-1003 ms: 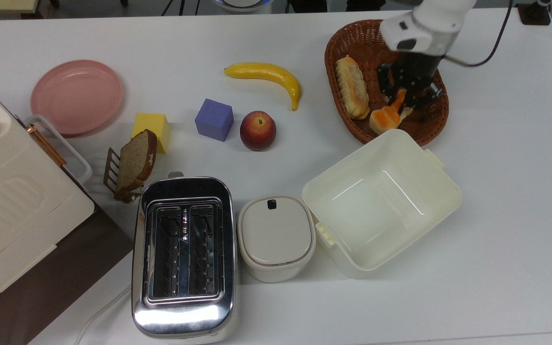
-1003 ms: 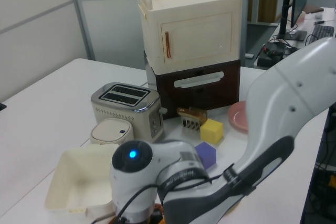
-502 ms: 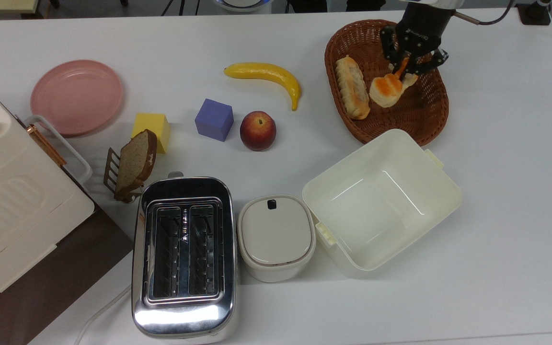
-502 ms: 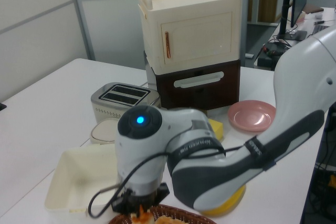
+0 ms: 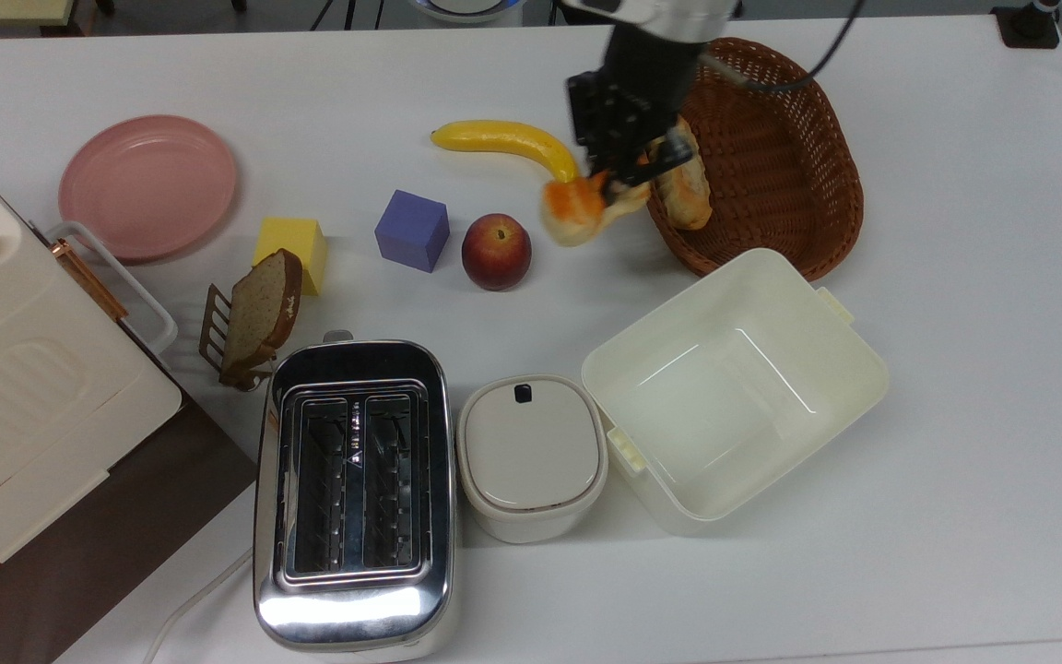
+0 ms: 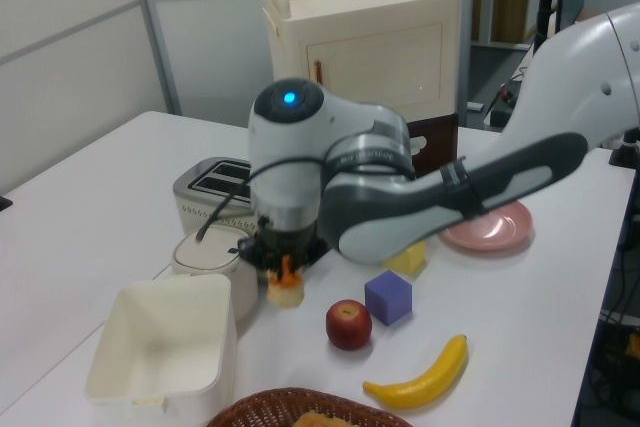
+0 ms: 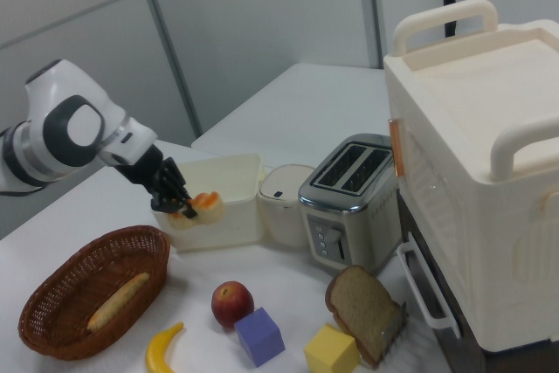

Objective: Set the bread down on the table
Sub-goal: 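Carry the bun out of the basket toward the apple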

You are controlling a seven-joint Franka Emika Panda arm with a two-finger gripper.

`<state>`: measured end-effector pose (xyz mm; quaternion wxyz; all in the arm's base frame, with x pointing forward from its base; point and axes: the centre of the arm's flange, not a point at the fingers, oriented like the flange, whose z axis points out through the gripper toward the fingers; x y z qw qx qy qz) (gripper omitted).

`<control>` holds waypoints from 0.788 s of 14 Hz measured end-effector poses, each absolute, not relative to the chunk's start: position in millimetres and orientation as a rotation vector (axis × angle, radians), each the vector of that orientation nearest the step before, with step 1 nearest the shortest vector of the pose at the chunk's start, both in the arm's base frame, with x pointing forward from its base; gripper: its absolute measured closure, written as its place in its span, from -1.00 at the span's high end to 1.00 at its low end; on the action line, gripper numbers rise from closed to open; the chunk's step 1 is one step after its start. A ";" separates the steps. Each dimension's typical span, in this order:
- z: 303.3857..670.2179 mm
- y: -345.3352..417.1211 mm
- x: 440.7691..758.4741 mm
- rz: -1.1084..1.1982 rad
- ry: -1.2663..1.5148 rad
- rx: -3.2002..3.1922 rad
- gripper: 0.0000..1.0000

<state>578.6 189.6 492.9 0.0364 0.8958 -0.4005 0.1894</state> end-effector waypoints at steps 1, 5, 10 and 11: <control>490.3 175.1 584.7 0.576 -1.249 2.736 -0.73; 473.8 131.0 609.9 0.595 -1.325 2.713 -0.78; 467.8 130.9 612.0 0.584 -1.323 2.712 -0.55; 467.7 130.8 612.1 0.583 -1.323 2.712 -0.34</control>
